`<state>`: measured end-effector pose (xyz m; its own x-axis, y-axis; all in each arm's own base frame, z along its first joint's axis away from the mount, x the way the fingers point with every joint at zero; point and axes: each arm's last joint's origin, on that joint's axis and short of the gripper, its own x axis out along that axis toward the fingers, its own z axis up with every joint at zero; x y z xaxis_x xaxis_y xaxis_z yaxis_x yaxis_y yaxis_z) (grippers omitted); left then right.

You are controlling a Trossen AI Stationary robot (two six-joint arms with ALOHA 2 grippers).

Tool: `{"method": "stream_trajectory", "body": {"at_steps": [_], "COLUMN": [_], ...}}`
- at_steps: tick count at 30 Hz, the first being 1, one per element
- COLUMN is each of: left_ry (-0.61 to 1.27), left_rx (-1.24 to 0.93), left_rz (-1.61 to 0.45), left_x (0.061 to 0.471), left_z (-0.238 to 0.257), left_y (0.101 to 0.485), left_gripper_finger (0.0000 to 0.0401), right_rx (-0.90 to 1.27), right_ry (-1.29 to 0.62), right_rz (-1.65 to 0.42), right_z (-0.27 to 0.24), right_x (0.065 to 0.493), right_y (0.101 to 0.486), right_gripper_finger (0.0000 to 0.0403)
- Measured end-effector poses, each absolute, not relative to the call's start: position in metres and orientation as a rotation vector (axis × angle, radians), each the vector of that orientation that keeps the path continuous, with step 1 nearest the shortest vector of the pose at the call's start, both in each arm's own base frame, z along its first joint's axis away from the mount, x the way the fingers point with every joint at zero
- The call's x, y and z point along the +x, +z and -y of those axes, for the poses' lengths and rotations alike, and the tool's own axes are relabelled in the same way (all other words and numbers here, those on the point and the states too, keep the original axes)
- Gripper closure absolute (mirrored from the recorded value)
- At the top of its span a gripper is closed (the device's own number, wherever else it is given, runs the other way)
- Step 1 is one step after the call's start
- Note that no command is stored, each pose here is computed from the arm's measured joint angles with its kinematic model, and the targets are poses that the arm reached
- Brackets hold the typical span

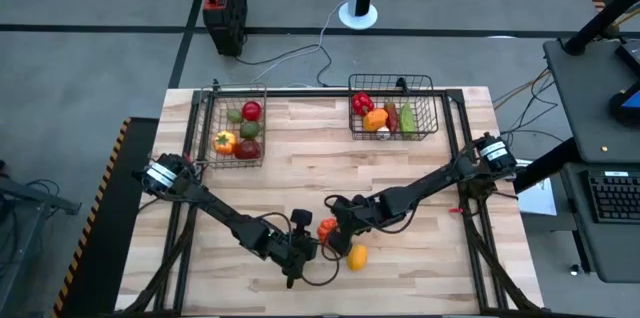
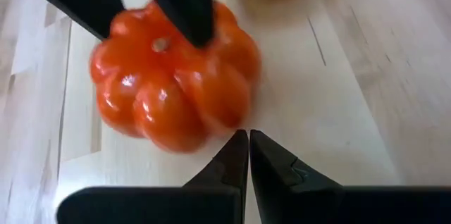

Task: Sort produce into baskets
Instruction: Put the pumpkin into the black wire basket

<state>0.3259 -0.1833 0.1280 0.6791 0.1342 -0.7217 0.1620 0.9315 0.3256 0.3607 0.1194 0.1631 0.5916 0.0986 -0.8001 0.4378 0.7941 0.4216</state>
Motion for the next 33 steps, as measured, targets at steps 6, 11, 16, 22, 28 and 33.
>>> {"method": "stream_trajectory", "body": {"at_steps": [6, 11, 16, 22, 28, 33], "left_ry": [-0.017, -0.025, -0.028, -0.032, -0.014, 0.002], "left_rx": [0.371, 0.368, 0.371, 0.382, 0.397, 0.411], "left_rz": [-0.834, -0.835, -0.835, -0.847, -0.856, -0.858], "left_x": [0.328, 0.327, 0.327, 0.325, 0.321, 0.316], "left_z": [0.179, 0.179, 0.179, 0.179, 0.176, 0.175], "left_y": [0.128, 0.126, 0.126, 0.130, 0.138, 0.147], "left_gripper_finger": [0.0401, 0.0401, 0.0401, 0.0401, 0.0401, 0.0401], "right_rx": [0.608, 0.559, 0.548, 0.547, 0.548, 0.548], "right_ry": [-0.158, -0.130, -0.146, -0.149, -0.147, -0.144], "right_rz": [-0.912, -0.897, -0.885, -0.880, -0.874, -0.870], "right_z": [-0.123, -0.124, -0.123, -0.123, -0.123, -0.122], "right_x": [0.370, 0.373, 0.373, 0.373, 0.373, 0.372], "right_y": [0.149, 0.145, 0.146, 0.146, 0.147, 0.152], "right_gripper_finger": [0.0049, 0.0049, 0.0065, 0.0093, 0.0094, 0.0094]}}
